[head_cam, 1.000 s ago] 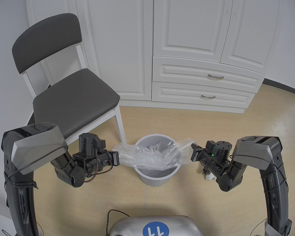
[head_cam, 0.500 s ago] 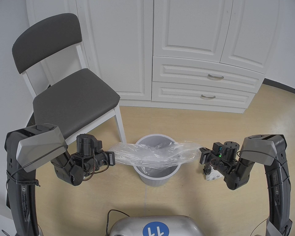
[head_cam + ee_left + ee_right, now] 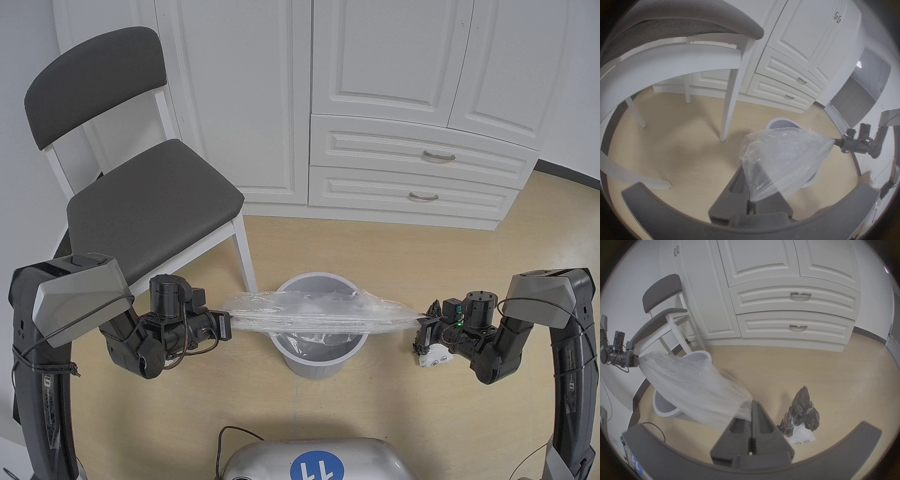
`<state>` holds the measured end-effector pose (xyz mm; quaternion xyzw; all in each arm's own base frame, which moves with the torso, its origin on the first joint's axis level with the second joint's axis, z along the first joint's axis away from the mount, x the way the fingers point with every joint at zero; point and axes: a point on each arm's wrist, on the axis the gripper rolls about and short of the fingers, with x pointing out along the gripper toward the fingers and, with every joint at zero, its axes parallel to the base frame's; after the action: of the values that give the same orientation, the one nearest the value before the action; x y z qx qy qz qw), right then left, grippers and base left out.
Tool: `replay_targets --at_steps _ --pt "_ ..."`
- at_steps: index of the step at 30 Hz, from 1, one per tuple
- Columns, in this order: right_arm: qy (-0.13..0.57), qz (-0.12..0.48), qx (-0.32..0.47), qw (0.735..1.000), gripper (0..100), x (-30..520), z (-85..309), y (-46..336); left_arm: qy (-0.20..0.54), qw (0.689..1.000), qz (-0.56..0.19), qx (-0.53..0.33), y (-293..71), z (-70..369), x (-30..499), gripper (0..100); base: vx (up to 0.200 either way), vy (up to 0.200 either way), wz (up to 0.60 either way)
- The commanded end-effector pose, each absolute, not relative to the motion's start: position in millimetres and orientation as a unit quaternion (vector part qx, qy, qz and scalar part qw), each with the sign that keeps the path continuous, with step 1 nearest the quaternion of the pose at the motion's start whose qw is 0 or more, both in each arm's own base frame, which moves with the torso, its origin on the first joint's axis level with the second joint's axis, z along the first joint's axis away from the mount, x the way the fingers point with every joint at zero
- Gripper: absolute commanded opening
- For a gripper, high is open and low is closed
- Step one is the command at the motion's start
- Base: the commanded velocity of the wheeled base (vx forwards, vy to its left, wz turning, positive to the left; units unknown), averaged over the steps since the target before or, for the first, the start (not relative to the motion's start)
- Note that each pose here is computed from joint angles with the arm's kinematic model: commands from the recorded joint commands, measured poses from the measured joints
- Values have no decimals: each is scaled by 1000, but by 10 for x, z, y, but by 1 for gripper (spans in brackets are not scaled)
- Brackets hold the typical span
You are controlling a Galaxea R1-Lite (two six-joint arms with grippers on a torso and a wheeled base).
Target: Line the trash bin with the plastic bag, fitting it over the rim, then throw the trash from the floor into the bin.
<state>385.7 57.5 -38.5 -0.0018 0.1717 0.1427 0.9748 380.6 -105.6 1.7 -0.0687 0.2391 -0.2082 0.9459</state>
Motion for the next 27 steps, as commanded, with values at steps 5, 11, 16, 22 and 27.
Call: replay_targets --at_steps 5,11,16,22,27 --pt "170 156 0 973 0 3750 -182 567 248 936 -237 -77 -984 74 3667 0 0 0 0" --pt "169 178 -10 969 0 3594 -16 543 251 931 -256 -73 -953 102 3602 0 0 0 0" --pt "173 182 -37 967 0 3522 -1 497 255 929 -265 -45 -876 79 3550 0 0 0 0" --pt "239 195 -73 948 0 3387 14 466 267 922 -280 -30 -868 54 3465 0 0 0 0" --pt "283 213 -87 931 0 3298 61 455 286 915 -282 -19 -859 33 3426 0 0 0 0"
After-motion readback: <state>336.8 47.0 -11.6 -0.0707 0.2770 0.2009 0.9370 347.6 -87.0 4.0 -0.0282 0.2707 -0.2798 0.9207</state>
